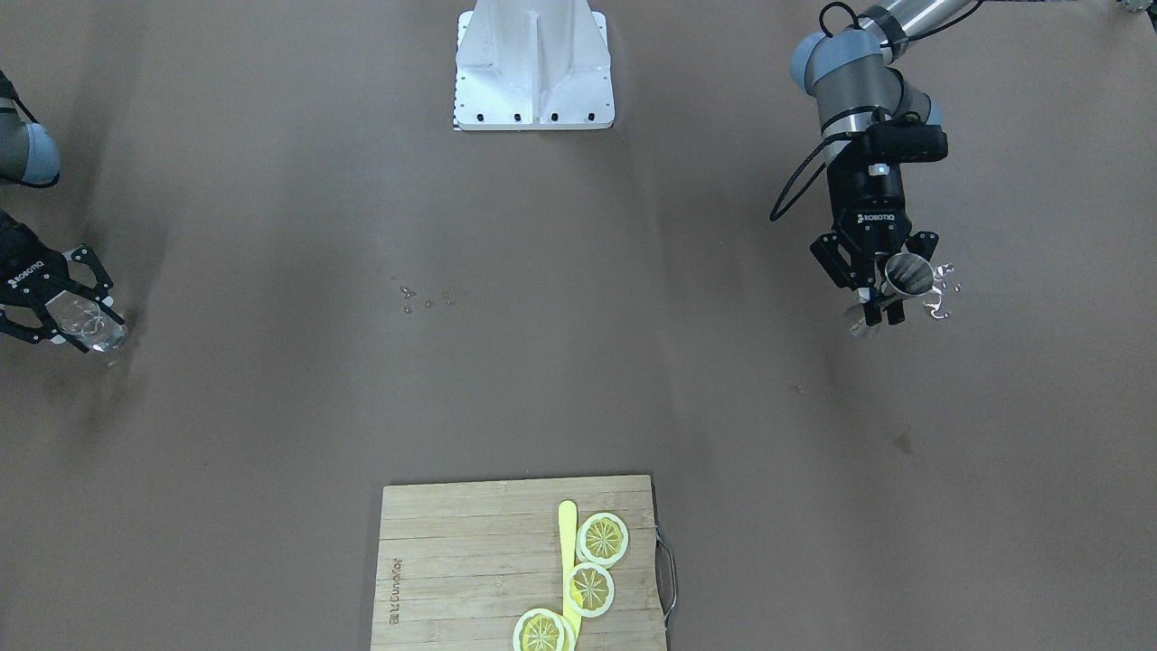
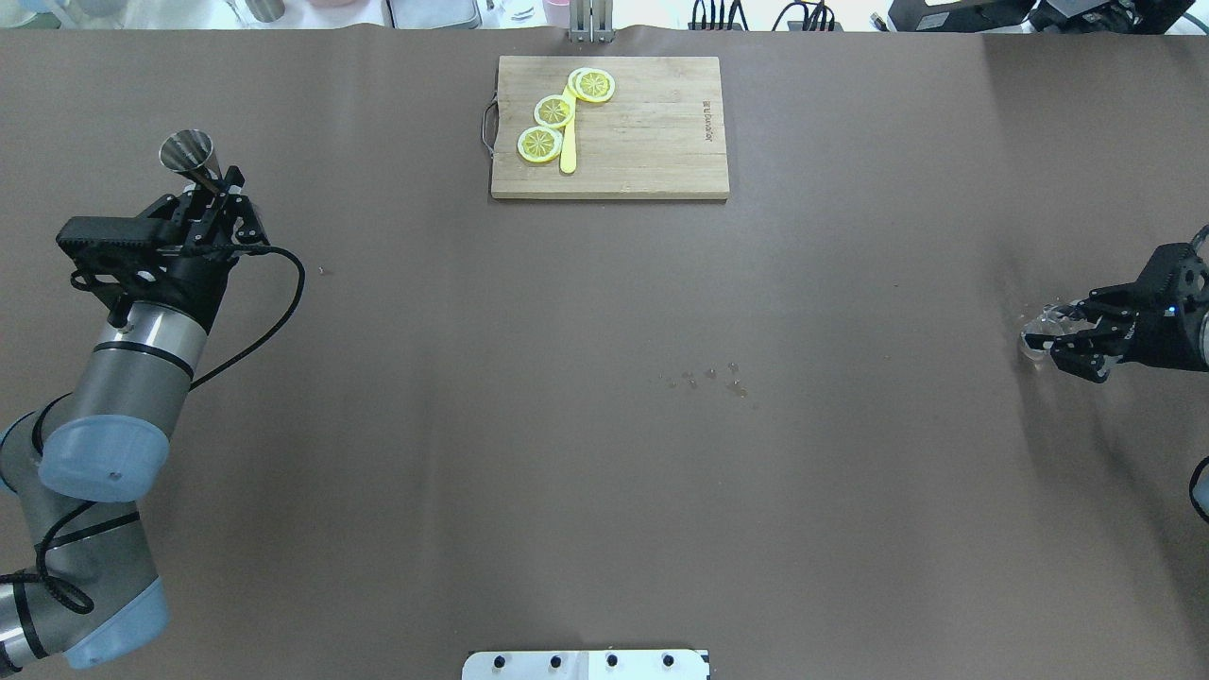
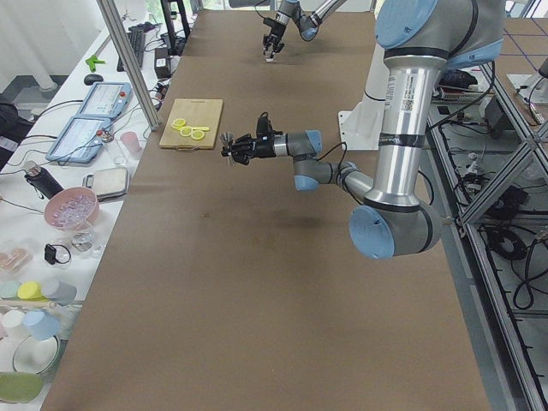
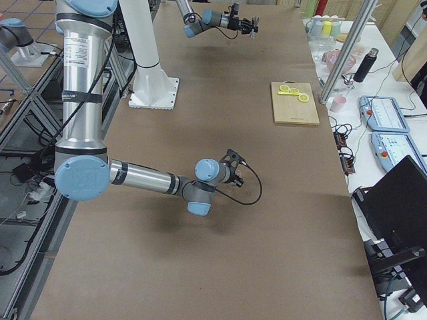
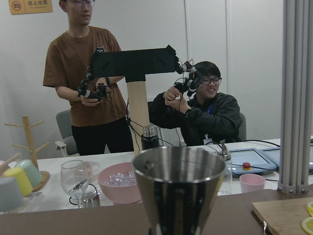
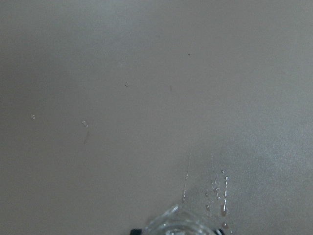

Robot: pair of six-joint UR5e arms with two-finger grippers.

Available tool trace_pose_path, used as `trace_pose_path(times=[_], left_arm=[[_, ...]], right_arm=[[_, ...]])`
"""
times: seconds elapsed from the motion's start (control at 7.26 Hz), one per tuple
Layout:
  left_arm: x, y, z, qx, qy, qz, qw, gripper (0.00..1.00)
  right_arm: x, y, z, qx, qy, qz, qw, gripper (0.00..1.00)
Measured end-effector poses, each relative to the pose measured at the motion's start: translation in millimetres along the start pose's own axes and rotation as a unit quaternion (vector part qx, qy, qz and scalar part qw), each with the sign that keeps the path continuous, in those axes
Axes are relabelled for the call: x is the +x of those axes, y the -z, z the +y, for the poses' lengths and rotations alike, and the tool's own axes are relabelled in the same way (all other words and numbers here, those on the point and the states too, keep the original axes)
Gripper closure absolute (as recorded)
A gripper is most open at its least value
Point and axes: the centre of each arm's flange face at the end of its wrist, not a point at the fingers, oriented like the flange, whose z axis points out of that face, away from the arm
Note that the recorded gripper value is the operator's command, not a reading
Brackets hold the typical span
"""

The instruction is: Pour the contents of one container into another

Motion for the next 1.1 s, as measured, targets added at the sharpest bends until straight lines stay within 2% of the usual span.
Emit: trace_pose_path(times=[0.41, 0.83, 0.96, 1.1], left_arm=[[-28.3, -14.4, 33.4, -0.019, 0.030, -0.051, 0.9981, 1.00], [-35.3, -30.5, 50.6, -0.031, 0.037, -0.110, 0.9928, 1.00], [-30.4, -37.2, 55.8, -0.033, 0.042, -0.124, 0.9909, 1.00], [-24.0, -48.3, 64.8, -0.033, 0.047, -0.136, 0.9891, 1.00]], right_arm=[[0.4, 0.8, -1.4, 0.003, 0.002, 0.002, 1.0000, 1.00], [1.1, 0.9, -1.4, 0.005, 0.000, 0.006, 1.0000, 1.00], [1.7, 0.6, -0.7, 0.005, 0.000, 0.009, 1.0000, 0.94], [1.9, 0.5, -0.6, 0.005, -0.001, 0.010, 0.9999, 0.01]])
